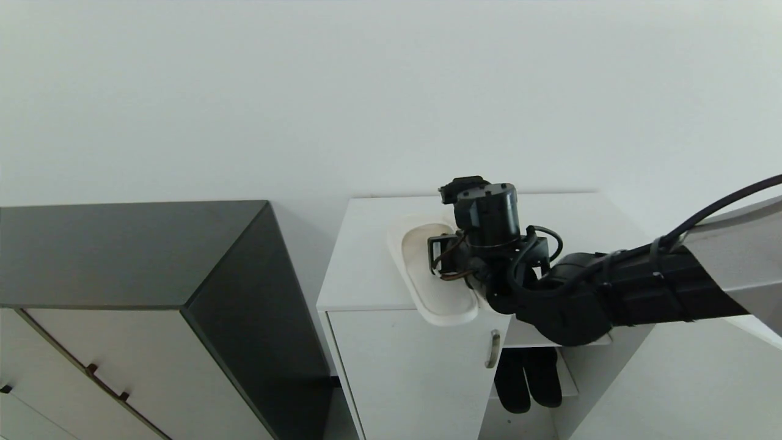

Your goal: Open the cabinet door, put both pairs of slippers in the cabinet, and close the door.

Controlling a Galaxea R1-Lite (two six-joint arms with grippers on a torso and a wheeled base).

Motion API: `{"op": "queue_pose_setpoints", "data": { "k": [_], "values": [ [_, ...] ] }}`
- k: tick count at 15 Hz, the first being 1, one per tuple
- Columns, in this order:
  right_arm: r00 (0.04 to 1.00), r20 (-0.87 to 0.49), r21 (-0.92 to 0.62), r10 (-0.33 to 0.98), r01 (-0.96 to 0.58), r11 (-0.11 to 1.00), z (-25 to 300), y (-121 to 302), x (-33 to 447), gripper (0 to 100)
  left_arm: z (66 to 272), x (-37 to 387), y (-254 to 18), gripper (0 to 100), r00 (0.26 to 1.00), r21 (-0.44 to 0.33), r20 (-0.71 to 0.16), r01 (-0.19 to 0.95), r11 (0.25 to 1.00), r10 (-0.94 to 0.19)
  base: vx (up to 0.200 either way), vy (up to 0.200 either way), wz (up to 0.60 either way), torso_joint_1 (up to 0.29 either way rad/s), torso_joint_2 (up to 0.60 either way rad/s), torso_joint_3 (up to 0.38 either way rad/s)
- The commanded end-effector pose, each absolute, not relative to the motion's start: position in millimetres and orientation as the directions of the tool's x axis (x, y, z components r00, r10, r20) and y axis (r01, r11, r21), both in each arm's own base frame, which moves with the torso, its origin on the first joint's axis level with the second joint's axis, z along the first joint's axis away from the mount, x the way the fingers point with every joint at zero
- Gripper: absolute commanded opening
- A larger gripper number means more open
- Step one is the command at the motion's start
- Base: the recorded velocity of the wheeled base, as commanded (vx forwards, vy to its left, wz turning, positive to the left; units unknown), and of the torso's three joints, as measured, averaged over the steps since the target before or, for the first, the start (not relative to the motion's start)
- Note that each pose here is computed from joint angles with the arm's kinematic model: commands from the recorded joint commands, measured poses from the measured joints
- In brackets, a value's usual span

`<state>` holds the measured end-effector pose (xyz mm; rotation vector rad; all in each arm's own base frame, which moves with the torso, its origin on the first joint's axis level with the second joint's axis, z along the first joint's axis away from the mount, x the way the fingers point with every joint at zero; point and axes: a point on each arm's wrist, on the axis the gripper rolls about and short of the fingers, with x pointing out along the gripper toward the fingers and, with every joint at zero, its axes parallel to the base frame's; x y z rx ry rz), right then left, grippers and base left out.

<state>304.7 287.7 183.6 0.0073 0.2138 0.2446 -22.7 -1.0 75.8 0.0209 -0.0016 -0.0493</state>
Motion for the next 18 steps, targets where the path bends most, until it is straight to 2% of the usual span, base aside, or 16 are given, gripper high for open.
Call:
{"op": "queue_pose_setpoints", "data": {
  "k": [1, 3, 13, 18],
  "values": [
    [0.928, -0.196, 0.051, 0.317, -0.313, 0.948, 191.2, 266.9, 272.0, 0, 75.8, -22.7, -1.0, 0, 0.999, 0.022, 0.002, 0.049, 0.999, -0.049, 0.000, 0.000, 0.00, 0.000, 0.00, 0.000],
    [0.909, -0.194, 0.054, 0.368, -0.364, 0.930, 191.3, 252.3, 256.4, 0, 75.8, -22.7, -1.0, 0, 0.999, 0.022, 0.002, 0.049, 0.999, -0.049, 0.000, 0.000, 0.00, 0.000, 0.00, 0.000],
    [0.904, -0.201, 0.050, 0.376, -0.374, 0.926, 189.5, 253.8, 251.1, 0, 75.8, -22.7, -1.0, 0, 0.999, 0.020, 0.002, 0.049, 0.999, -0.049, 0.000, 0.000, 0.00, 0.000, 0.00, 0.000],
    [0.904, -0.203, 0.050, 0.376, -0.374, 0.926, 188.5, 254.6, 250.4, 0, 75.8, -22.7, -1.0, 0, 0.999, 0.020, 0.002, 0.049, 0.999, -0.049, -0.200, 0.000, 0.00, 0.002, 0.00, 0.001]
  ]
}}
